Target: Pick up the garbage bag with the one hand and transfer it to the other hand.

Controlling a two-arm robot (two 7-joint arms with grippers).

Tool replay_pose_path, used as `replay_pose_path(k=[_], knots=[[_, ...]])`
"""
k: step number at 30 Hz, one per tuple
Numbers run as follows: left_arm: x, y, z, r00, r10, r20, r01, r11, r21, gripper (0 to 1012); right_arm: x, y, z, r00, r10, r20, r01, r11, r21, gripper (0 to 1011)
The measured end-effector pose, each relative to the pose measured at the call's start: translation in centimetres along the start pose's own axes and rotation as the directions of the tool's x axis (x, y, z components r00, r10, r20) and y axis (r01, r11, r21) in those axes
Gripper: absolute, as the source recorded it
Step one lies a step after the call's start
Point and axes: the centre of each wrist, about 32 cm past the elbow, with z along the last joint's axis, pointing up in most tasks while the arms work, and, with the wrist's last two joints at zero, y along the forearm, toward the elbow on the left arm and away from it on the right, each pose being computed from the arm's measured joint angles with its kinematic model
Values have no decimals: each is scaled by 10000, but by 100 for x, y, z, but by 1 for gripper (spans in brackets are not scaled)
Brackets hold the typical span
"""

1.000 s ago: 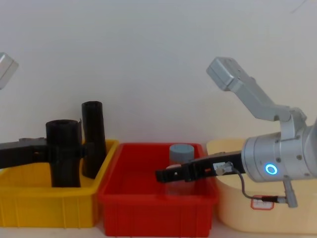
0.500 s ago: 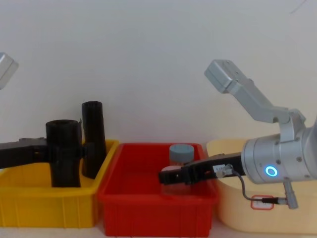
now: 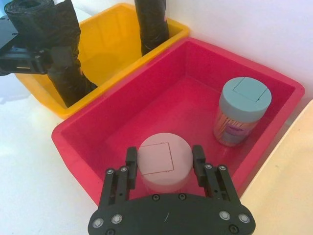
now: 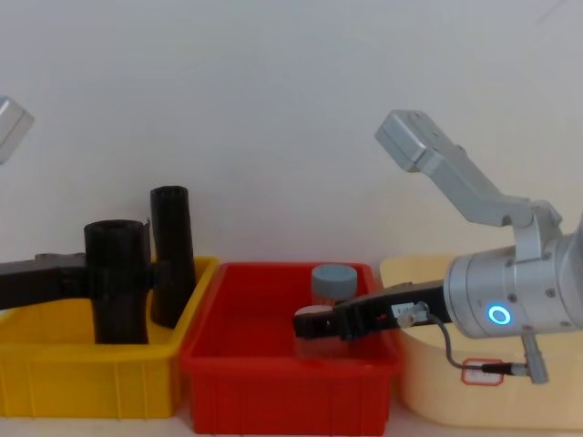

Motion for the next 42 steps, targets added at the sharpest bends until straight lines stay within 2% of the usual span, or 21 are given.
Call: replay_pose_path(k=[7, 9, 13, 24, 29, 33, 34, 42], knots=[[0, 0, 0, 10000, 0, 0, 0, 10000, 0, 716, 1, 1, -1, 10000, 2, 9, -2, 10000, -9, 656], [0, 0, 0, 10000, 0, 1, 0, 10000, 0, 633, 1, 1, -1, 10000, 4, 10, -4, 10000, -10, 656], [0, 0, 0, 10000, 0, 0, 0, 10000, 1, 546, 1, 1, -1, 10000, 6, 13, -6, 10000, -12, 656], [-5, -4, 4, 10000, 17, 27, -17, 10000, -30, 482, 1, 1, -1, 10000, 7, 15, -7, 10000, -14, 656], [-25, -19, 45, 9999, 31, 145, -28, 9997, -242, 473, -2, -26, 22, 10000, 8, 96, -9, 9999, 114, 655], [-48, -43, 146, 9995, 23, 317, -2, 9979, -643, 472, -2, -76, 72, 9997, -30, 237, 21, 9992, 387, 656], [-48, -43, 146, 9995, 23, 317, -2, 9979, -643, 472, -2, -90, 86, 9996, -42, 269, 30, 9990, 452, 656], [-97, -158, 467, 9972, -196, 726, 311, 9864, -1616, 472, 6, -281, 255, 9972, -364, 653, 277, 9913, 1283, 656]])
